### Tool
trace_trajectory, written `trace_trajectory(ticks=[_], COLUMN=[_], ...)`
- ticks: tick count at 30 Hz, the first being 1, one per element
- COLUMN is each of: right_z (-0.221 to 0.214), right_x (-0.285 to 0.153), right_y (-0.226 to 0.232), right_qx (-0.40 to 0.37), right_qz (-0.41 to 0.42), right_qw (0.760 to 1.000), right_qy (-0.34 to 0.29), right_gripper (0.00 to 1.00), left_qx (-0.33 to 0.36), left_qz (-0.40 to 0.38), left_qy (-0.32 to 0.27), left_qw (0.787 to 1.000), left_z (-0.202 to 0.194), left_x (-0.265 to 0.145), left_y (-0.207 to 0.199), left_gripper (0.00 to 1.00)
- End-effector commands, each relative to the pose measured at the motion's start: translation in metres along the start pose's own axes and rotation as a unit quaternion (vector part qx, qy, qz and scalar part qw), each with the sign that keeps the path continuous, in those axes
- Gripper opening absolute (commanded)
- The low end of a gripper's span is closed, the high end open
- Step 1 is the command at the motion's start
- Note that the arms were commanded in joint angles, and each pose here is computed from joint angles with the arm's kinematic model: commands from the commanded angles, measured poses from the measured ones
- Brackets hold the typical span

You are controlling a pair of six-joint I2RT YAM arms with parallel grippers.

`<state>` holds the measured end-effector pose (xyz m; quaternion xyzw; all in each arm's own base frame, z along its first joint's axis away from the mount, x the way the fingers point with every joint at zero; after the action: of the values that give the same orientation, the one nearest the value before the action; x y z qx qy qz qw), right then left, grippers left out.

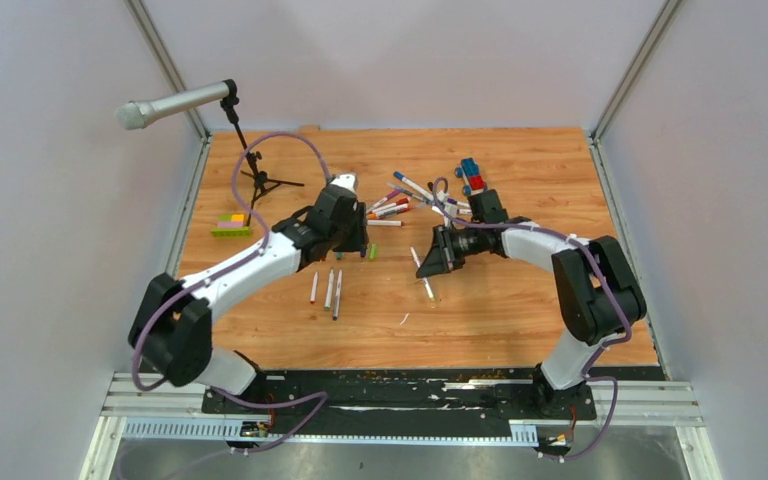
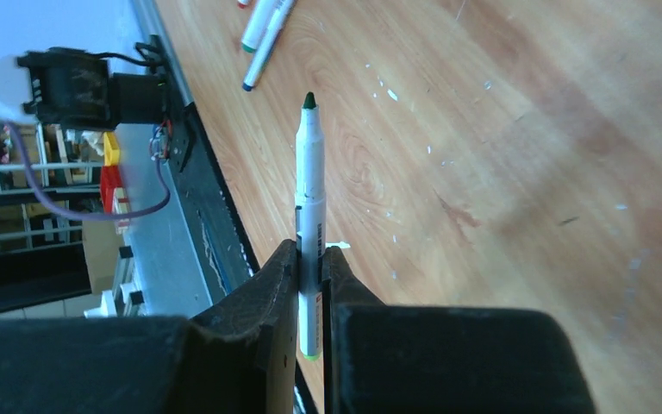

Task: Open the pen caps
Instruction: Place the pen at the center of the board.

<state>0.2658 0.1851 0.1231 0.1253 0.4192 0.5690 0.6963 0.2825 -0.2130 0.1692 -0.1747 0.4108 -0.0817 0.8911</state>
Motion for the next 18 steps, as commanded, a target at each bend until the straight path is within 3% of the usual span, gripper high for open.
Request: trace_trajectory(ticks=[1, 5, 12, 18], right_z=[0.011, 0.008, -0.006, 0.005], right_x=[0.034, 0.066, 0.115, 0.141], right_y=[0.02, 0.038, 0.046, 0.059], right_qx=[0.049, 0.073, 0.157, 0.162], right_qz=[-0.073, -0.127, -0.106, -0.12], right_qw=[0.996, 0.989, 0.979, 0.978], right_qy=[-0.012, 0.012, 0.071, 0.048], right_gripper=[0.0, 0.0, 0.0, 0.03], left_qx=[0.017, 0.014, -0.025, -0.059], left_qz=[0.009, 0.023, 0.013, -0.002], left_qy=[-0.037, -0.064, -0.112, -0.139], left_qw=[0.999, 0.998, 0.993, 0.989], left_z=[-0.006, -0.021, -0.042, -0.051], left_x=[-0.031, -0.061, -0.105, -0.118], left_y=[0.022, 0.049, 0.081, 0.092], left_gripper=[0.52, 0.54, 0.55, 0.56])
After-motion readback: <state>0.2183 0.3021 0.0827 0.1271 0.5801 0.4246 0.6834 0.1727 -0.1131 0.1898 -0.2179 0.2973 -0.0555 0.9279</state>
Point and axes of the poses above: each gripper's point midway between its finger pads, its own x axis out along the fingers, its own y axis along the line the jaws close on, z = x × y, the point moved 7 cm from there along -x, back along the fingers, and after that the axes turned 12 degrees about -x, right-handed, at the moved point
